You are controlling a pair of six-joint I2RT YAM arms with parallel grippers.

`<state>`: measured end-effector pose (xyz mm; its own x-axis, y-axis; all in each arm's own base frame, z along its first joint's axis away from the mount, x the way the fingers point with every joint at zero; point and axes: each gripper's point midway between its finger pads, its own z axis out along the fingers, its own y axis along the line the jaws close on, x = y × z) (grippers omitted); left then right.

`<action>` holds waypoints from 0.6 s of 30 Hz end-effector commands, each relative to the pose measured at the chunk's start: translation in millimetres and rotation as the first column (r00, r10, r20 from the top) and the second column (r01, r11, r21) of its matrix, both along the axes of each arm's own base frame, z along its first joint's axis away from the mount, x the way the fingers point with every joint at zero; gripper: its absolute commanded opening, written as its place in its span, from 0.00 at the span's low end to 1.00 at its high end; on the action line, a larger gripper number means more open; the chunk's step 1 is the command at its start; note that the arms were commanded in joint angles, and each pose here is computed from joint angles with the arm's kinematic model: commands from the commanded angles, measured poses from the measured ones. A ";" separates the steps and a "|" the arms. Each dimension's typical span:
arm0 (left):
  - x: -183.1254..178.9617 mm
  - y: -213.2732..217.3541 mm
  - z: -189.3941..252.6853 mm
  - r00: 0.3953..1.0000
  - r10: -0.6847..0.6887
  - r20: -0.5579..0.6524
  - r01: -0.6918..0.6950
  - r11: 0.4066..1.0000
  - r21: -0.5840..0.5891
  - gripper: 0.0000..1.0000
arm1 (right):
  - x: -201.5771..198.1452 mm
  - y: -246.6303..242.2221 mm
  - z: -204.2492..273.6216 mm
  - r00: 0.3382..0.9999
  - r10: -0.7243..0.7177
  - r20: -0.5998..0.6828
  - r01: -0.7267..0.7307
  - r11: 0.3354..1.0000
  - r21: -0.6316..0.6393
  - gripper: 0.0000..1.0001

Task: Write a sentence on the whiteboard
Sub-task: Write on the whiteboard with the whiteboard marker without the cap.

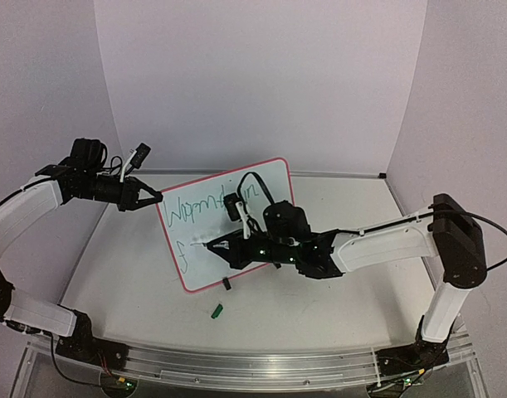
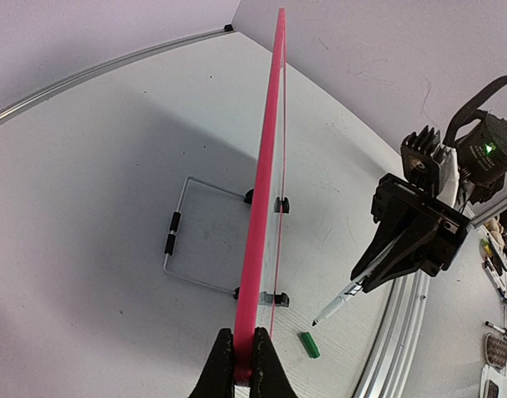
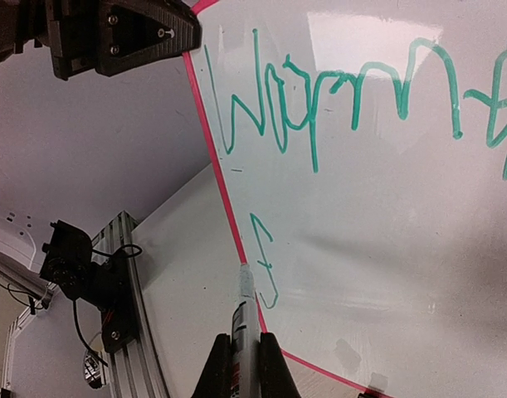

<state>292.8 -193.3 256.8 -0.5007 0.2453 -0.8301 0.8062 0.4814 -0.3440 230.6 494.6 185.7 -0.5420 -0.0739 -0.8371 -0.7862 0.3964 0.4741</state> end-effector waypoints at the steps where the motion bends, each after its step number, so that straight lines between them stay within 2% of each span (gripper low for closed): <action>1: -8.8 -6.3 -17.2 0.998 -0.021 -0.052 0.023 0.999 0.043 0.00 | 4.1 7.8 4.8 1.000 0.009 0.025 -0.010 1.000 0.023 0.00; 18: -8.0 -7.1 -18.9 0.998 -0.023 -0.057 0.025 0.999 0.044 0.00 | 9.7 29.8 -12.6 0.999 0.021 0.025 -0.020 0.999 -0.030 0.00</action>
